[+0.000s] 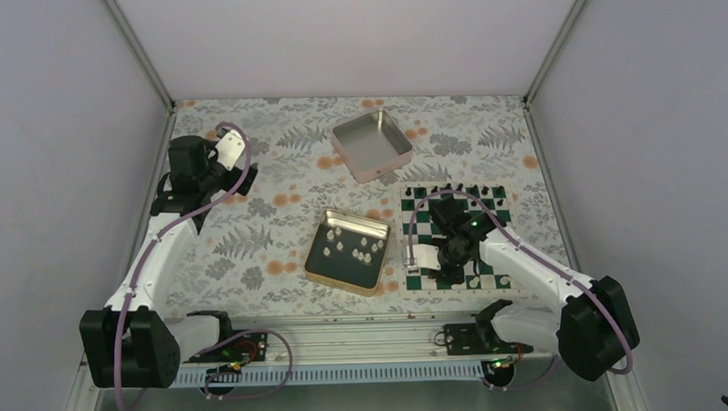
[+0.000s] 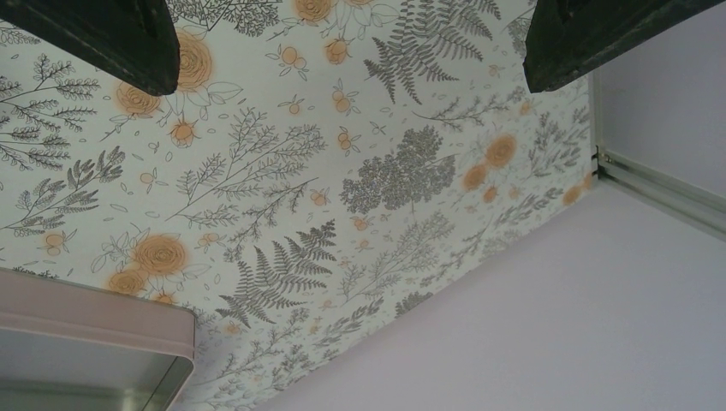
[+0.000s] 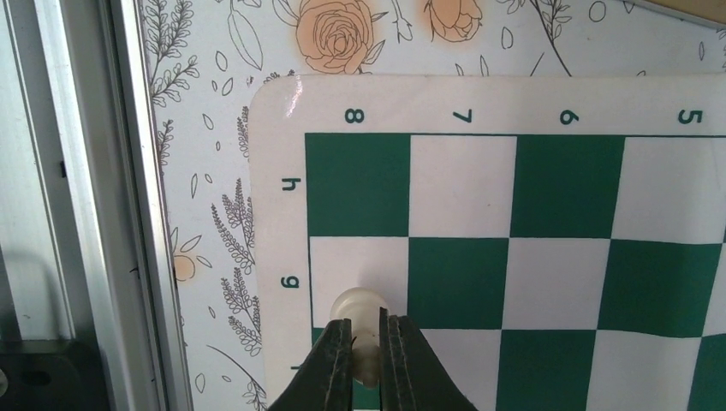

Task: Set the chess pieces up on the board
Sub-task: Place the chess piece on the chessboard.

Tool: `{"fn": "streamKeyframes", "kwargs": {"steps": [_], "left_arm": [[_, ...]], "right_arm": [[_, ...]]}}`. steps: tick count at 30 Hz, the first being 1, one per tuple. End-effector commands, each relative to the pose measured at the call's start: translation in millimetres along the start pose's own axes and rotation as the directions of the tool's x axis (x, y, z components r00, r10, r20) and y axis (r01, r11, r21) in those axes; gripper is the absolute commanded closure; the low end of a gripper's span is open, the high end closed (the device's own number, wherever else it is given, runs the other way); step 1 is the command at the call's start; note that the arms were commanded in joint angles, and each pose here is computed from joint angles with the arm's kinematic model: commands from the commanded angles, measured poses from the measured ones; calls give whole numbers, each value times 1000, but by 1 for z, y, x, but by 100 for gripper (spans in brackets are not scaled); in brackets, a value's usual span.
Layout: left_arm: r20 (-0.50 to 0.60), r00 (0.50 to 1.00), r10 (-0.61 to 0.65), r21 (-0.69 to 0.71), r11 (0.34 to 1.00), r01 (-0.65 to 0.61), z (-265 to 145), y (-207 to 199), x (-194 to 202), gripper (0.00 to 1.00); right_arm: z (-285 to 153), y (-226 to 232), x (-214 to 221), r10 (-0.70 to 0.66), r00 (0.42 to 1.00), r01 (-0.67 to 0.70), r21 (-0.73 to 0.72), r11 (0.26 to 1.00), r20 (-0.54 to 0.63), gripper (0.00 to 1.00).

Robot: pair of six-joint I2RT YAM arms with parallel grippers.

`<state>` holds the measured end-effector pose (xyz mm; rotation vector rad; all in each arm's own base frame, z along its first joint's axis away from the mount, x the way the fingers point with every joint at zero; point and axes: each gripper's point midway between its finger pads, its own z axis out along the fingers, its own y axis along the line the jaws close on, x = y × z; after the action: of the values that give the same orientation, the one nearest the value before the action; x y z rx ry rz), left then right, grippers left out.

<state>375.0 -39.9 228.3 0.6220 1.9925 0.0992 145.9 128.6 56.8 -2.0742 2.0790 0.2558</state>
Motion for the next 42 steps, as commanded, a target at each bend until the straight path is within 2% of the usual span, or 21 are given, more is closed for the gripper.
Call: {"fn": "streamKeyframes", "kwargs": {"steps": [1, 6, 21, 42], "left_arm": [[1, 1000, -6, -9, 1000, 6, 1, 0, 1, 0], [0, 1000, -5, -10, 1000, 5, 2, 1, 2, 0], [-5, 1000, -7, -2, 1000, 7, 3, 0, 2, 0], [-15, 1000, -4, -1, 1000, 4, 6, 0, 4, 0]], "right_arm": [[2, 1, 3, -11, 1000, 11, 14, 1000, -17, 96], [-7, -2, 12, 10, 1000, -8, 80, 997, -25, 96], [-1, 9, 37, 57, 996, -54, 51, 997, -74, 96], [11, 5, 31, 44, 998, -43, 27, 999, -44, 95]]}}
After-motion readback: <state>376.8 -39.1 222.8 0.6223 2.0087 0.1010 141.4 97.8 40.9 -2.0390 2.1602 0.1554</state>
